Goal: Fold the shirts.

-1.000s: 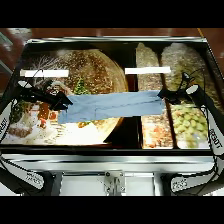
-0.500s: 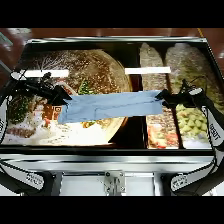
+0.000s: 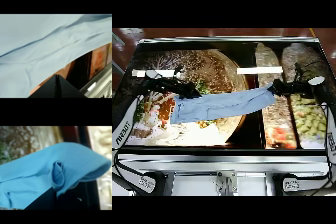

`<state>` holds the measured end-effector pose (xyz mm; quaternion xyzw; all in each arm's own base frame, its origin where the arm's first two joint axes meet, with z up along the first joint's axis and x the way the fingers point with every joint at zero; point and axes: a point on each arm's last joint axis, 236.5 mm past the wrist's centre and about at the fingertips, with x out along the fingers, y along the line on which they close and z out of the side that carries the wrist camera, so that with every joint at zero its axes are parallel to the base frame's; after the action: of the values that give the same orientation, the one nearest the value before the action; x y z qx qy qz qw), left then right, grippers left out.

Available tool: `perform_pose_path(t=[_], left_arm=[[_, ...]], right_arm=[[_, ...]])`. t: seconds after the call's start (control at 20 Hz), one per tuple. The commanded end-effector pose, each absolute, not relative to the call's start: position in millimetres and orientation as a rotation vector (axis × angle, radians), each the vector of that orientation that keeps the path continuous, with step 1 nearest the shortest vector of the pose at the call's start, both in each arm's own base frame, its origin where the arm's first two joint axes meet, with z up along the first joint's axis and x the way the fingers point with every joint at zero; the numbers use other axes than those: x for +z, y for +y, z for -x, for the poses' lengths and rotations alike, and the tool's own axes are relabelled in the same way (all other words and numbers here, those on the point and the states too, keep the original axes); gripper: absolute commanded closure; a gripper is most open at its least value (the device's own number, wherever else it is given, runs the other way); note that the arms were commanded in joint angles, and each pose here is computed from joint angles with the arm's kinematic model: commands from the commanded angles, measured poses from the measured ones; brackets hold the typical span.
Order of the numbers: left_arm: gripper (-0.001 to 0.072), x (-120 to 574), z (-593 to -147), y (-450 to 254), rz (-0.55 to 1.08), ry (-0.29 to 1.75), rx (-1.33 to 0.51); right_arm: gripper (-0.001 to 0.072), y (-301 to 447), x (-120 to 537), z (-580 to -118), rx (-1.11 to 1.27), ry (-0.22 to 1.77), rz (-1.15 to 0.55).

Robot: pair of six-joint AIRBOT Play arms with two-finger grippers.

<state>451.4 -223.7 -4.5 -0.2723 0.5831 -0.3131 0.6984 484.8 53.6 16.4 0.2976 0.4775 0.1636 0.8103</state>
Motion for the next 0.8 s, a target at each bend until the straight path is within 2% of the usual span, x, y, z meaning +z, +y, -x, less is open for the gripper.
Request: perform_pose_path(t=[0.0,0.25,0.45,0.55,0.75], left_arm=[[0.0664,-9,-449,-302,0.537,1.216,-0.730],[0.0664,-24,-405,-403,0.530,1.227,-0.773],[0.0664,-36,-390,-471,0.759,1.208,-0.751],[0.0664,-47,-388,-489,0.828,1.214,-0.726],[0.0666,-39,-403,-473,0.771,1.170,-0.777]], right_arm=[[0.0654,73,105,-449,0.442,0.956,-0.608],[0.0654,93,187,-391,0.483,0.900,-0.619],[0.0654,103,221,-355,0.487,0.887,-0.654],[0.0653,107,228,-341,0.493,0.896,-0.655],[0.0654,97,222,-342,0.437,0.900,-0.629]])
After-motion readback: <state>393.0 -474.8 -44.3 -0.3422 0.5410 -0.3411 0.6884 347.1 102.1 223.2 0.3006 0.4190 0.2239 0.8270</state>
